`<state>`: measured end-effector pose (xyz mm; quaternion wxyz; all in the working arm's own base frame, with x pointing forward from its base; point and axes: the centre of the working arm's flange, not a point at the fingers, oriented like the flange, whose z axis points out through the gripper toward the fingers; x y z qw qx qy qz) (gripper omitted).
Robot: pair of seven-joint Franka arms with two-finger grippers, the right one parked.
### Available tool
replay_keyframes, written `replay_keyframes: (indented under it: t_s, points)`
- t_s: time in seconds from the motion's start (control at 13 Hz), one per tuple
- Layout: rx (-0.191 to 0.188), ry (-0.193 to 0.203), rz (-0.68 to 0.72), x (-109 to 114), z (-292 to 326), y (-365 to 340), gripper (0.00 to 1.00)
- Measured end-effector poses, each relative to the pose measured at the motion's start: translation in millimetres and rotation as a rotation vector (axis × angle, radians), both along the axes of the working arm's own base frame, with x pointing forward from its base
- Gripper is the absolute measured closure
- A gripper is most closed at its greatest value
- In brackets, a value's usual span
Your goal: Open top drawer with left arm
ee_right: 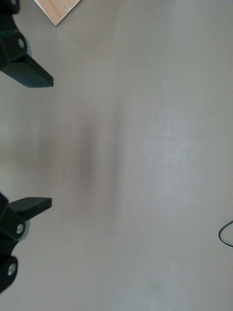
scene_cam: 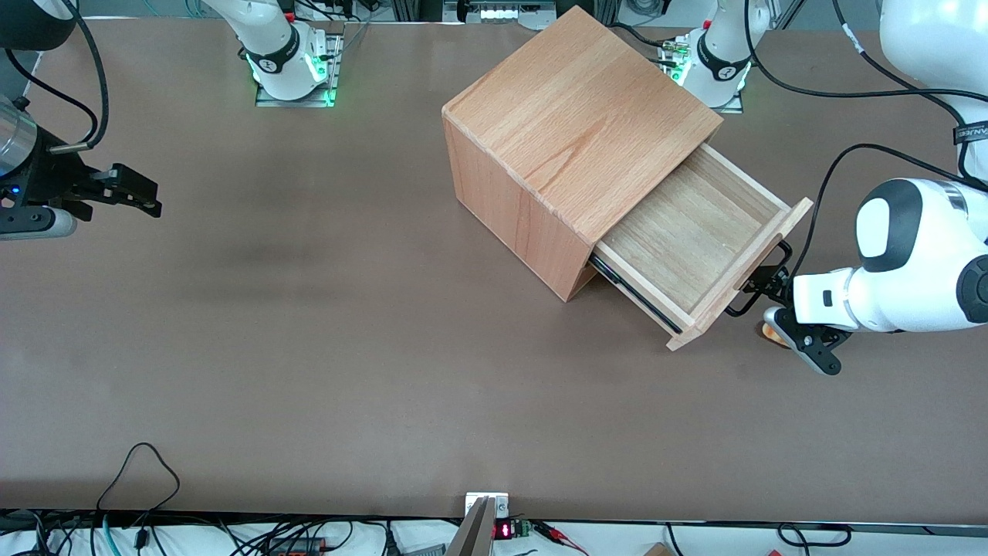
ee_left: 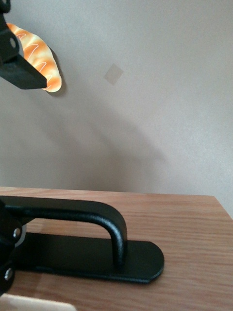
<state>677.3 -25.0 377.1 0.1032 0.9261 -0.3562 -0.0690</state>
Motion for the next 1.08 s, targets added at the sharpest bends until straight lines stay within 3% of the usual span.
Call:
replay_keyframes:
  t_s: [1.08]
  points:
    - [-0.047, 0.054, 0.054, 5.4, -2.0, 11.3, 0.00]
